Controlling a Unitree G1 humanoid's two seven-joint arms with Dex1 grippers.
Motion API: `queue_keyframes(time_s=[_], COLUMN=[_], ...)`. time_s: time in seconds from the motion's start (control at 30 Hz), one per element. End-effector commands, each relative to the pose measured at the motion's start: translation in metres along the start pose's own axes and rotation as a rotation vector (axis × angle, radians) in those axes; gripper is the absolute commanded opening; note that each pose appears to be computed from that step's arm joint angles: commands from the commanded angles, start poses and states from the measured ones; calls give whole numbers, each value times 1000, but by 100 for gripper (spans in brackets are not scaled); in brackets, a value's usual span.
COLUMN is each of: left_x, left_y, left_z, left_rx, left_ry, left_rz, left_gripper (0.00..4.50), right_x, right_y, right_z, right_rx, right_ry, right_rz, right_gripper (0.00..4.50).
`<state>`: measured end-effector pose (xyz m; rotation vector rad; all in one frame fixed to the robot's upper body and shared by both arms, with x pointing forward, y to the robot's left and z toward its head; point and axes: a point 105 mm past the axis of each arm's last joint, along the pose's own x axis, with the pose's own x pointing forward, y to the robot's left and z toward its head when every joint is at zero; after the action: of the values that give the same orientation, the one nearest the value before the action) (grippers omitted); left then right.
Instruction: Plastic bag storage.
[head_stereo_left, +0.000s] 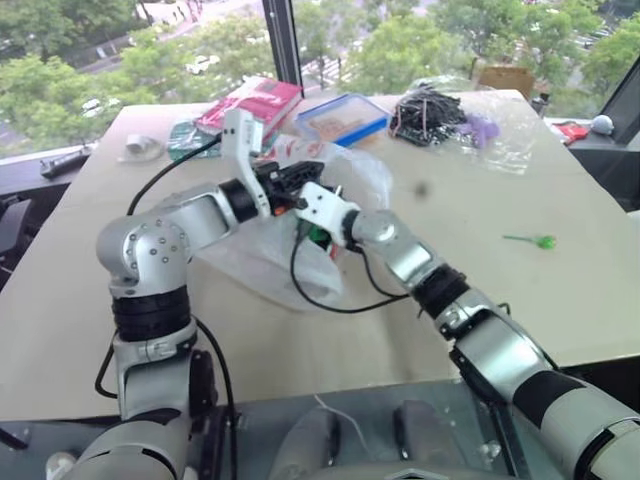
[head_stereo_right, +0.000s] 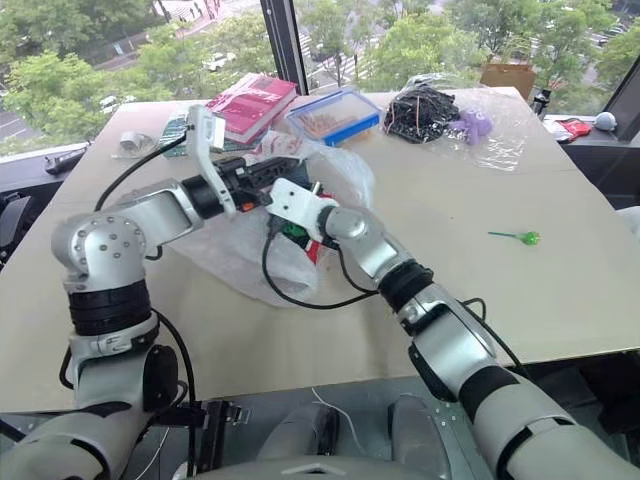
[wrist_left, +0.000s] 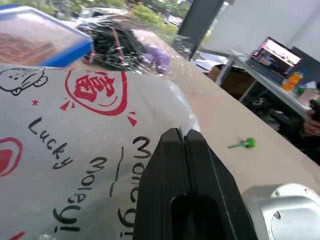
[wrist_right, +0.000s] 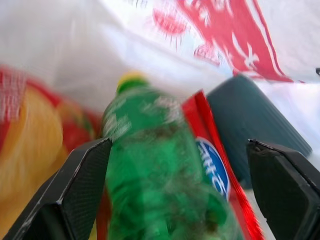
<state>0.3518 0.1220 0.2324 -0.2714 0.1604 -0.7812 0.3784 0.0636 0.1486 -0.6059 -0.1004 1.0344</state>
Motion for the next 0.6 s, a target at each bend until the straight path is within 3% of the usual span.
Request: queue_keyframes(time_s=[0.03,0.33,0.43,0.6], left_x=[1,9,10,12], left_y=[-6,-1,-2,-7], left_z=[9,6,7,5], left_rx=[31,30,35,91], left_ry=[-37,-45,-49,-32], left_rz=[-19,-6,-9,-34], left_gripper=[0,0,0,0], right_x=[-28,-128,-166,-247], right_y=[-10,-23,-26,-57], right_z=[38,57,34,-44], right_rx=[13,149,137,65], right_ry=[-124,-127,2,414], right_rz=[6,-67,-105,-245], right_gripper=[444,444,444,444])
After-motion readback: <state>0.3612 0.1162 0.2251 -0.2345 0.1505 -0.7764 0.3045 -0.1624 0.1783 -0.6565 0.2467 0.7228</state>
